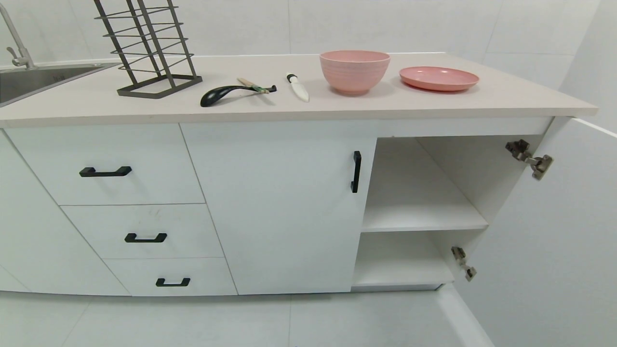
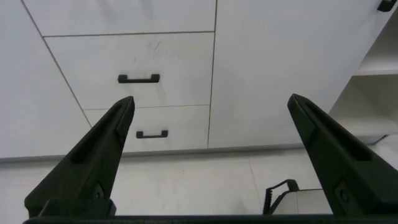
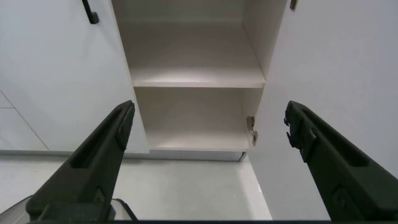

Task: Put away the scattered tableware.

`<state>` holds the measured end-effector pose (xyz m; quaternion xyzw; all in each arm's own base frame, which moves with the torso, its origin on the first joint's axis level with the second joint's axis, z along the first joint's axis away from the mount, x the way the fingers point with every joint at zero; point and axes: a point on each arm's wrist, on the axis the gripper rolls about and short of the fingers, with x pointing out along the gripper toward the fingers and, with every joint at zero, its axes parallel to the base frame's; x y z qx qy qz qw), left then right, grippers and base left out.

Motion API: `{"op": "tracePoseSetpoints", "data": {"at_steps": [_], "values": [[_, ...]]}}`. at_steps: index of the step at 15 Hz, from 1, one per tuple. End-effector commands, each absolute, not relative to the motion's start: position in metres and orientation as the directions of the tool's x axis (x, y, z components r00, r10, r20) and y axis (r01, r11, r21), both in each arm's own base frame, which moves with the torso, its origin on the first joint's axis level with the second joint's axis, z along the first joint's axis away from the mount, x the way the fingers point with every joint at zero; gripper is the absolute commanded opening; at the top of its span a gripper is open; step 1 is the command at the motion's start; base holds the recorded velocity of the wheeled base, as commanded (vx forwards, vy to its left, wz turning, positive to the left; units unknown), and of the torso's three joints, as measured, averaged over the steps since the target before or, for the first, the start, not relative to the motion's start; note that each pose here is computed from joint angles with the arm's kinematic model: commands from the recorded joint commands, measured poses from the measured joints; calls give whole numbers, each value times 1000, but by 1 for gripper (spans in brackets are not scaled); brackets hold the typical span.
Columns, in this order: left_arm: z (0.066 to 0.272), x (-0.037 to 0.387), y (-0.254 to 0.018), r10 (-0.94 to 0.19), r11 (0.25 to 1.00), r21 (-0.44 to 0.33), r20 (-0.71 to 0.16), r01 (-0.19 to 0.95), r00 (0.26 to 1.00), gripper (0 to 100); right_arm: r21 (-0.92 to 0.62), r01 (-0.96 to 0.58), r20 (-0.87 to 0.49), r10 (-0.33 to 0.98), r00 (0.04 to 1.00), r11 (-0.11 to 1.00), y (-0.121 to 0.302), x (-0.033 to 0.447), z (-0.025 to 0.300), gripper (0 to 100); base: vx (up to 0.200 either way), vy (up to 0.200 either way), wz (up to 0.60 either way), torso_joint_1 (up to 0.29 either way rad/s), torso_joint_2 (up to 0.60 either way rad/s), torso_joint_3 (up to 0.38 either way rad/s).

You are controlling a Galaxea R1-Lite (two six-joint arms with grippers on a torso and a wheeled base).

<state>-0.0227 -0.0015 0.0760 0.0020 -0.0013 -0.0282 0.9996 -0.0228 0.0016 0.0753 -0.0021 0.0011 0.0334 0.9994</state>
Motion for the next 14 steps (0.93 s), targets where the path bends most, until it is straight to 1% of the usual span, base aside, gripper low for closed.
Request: {"op": "tracePoseSetpoints", "data": {"at_steps": [1,6,10,14], "values": [[76,-22,-1,-57,998,3,-6,57,998,100,-4,-67,-2,67,998,998,2,-23,75,100,0,-200,0,-2,7,-2],[76,-22,-2,-60,998,4,-5,60,998,100,-4,-66,-2,66,998,998,2,-23,75,100,0,0,0,0,0,0],[76,-22,-2,-60,998,4,-5,60,998,100,-3,-66,-2,66,998,998,2,-23,75,100,0,0,-600,4,4,4],[76,-22,-2,-58,998,4,-5,58,998,100,-3,-66,-2,66,998,998,2,-23,75,100,0,0,0,0,0,0]]}}
